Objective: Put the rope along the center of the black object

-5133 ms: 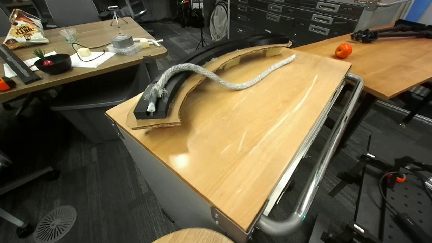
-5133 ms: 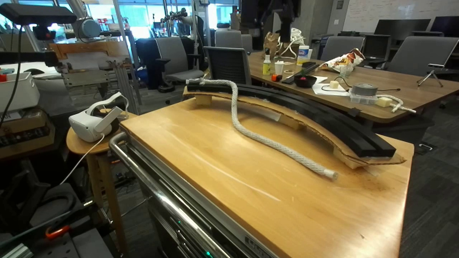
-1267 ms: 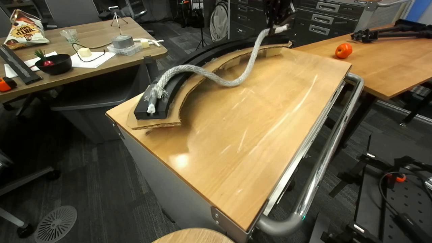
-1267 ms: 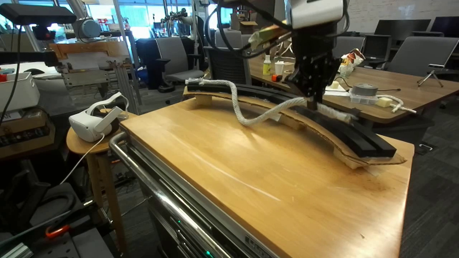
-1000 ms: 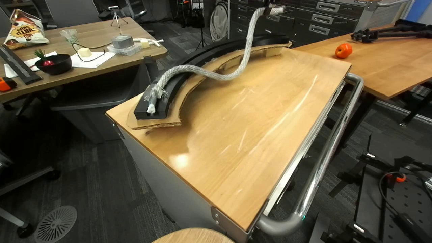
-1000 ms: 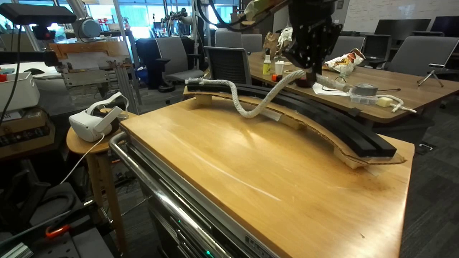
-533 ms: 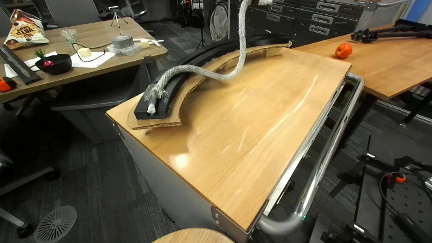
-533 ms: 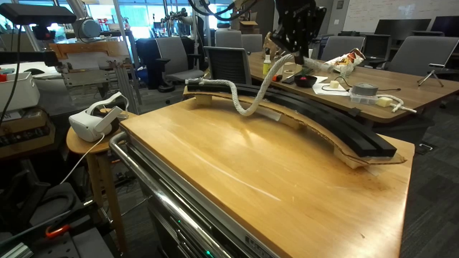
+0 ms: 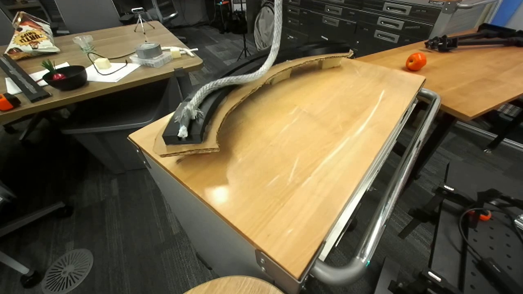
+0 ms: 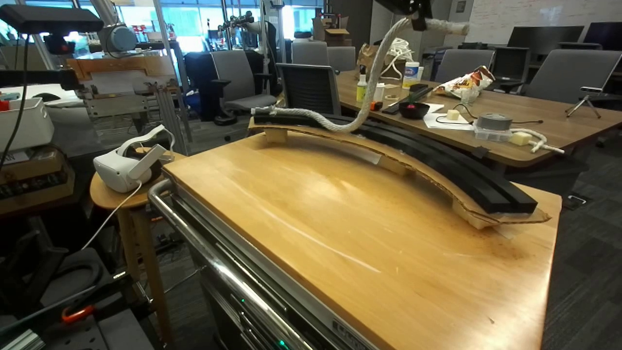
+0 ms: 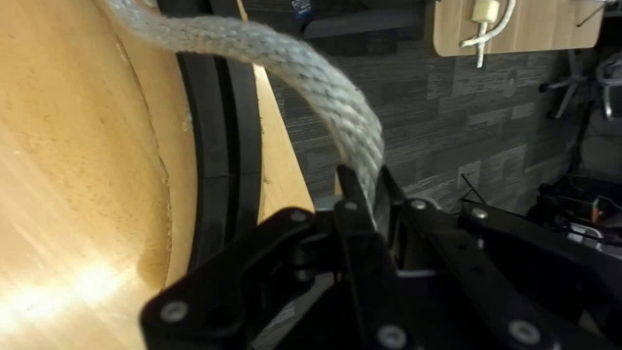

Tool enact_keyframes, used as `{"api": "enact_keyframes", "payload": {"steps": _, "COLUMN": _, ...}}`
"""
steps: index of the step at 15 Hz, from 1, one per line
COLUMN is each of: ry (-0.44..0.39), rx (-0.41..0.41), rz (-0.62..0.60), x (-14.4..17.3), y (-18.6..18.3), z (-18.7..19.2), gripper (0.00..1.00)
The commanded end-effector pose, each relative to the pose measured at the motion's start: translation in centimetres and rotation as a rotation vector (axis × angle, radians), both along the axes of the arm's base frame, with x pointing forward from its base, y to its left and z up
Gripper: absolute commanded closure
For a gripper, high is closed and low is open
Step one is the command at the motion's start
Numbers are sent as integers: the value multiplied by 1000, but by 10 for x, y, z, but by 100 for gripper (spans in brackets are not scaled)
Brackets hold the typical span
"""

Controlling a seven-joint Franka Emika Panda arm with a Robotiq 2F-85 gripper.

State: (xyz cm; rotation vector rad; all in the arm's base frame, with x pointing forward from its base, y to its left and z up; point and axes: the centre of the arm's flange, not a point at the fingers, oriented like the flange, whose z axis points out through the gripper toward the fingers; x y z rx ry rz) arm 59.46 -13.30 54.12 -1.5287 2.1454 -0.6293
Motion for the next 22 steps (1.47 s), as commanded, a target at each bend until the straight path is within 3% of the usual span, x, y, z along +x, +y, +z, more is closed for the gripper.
{"api": "enact_keyframes", "payload": {"steps": 1, "ry": -90, "rx": -37, "rz": 16, "x": 9, "y": 10, "z": 21, "gripper": 97}}
{"api": "enact_keyframes", "payload": {"steps": 12, "ry": -114, "rx": -76, "rz": 73, "x": 21, "y": 33, "z": 22, "gripper": 97}}
{"api": "enact_keyframes", "payload": {"steps": 22, "ry": -217, "rx": -230, "rz": 121, "x": 44, "y": 35, "z": 36, "gripper": 97}}
